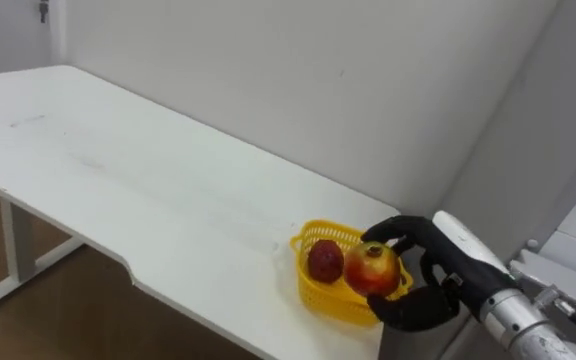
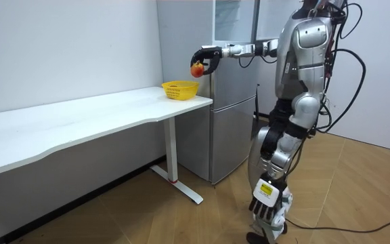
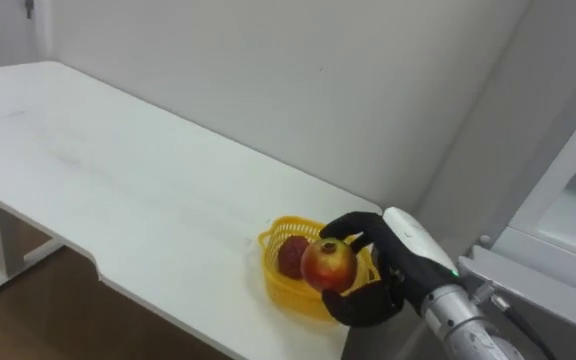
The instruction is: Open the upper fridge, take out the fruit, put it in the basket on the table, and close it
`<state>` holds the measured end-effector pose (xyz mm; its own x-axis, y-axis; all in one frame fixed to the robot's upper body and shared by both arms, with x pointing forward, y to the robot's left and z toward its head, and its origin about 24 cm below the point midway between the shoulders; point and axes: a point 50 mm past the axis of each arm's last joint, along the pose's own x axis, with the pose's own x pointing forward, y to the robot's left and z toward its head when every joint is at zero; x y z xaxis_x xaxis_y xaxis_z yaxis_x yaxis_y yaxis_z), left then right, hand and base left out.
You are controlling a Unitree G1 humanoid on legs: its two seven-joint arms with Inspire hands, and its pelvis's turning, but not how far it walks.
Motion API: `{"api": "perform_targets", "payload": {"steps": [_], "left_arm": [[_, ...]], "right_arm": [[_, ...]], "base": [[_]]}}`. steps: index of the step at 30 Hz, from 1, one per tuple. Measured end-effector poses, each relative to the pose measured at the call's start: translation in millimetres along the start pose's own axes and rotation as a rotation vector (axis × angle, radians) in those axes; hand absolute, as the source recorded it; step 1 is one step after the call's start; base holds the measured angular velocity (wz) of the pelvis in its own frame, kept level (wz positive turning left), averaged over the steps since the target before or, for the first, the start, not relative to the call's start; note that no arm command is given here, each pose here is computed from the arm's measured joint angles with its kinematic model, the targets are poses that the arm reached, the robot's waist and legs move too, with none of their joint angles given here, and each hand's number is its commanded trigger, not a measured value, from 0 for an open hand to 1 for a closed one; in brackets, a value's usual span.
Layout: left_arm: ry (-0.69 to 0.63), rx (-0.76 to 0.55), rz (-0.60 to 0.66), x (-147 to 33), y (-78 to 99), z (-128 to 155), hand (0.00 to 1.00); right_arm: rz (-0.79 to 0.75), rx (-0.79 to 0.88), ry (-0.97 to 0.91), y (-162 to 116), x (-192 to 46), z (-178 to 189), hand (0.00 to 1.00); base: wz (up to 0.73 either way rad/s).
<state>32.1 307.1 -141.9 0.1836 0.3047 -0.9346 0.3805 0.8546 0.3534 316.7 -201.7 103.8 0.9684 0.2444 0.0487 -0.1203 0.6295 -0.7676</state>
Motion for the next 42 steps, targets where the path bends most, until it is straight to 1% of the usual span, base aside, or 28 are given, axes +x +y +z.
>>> {"api": "perform_targets", "payload": {"steps": [7, 11, 22, 25, 31, 33, 36, 42], "left_arm": [[-0.002, 0.009, 0.019, -2.1, 6.1, -2, 0.0], [-0.025, 0.013, 0.033, -2.8, 9.2, 3, 0.0], [-0.01, 0.016, 0.03, -4.0, 8.9, -2, 0.0], [-0.005, 0.019, 0.034, -4.4, 11.4, -3, 0.0], [0.018, 0.025, 0.033, -5.6, 14.1, -10, 0.0], [0.033, 0.026, 0.034, -5.9, 15.0, -13, 0.0], [0.059, 0.027, 0.027, -7.5, 11.5, -22, 0.0], [0.1, 0.027, 0.019, -9.0, 9.5, -31, 0.0]], "right_arm": [[-0.015, -0.013, 0.03, -4, -1, -8, 1.0], [-0.029, -0.015, 0.061, -4, -2, -16, 1.0], [-0.066, -0.02, 0.108, -5, -4, -27, 1.0], [-0.075, -0.021, 0.113, -6, -4, -28, 1.0], [-0.094, -0.028, 0.144, -9, -2, -34, 1.0], [-0.117, -0.019, 0.181, -11, -1, -40, 1.0], [-0.151, 0.019, 0.224, -14, -3, -47, 1.0], [-0.198, -0.003, 0.253, -23, 0, -50, 1.0]], "base": [[0.06], [0.11], [0.09], [0.0], [0.01], [0.0], [0.11], [0.03]]}}
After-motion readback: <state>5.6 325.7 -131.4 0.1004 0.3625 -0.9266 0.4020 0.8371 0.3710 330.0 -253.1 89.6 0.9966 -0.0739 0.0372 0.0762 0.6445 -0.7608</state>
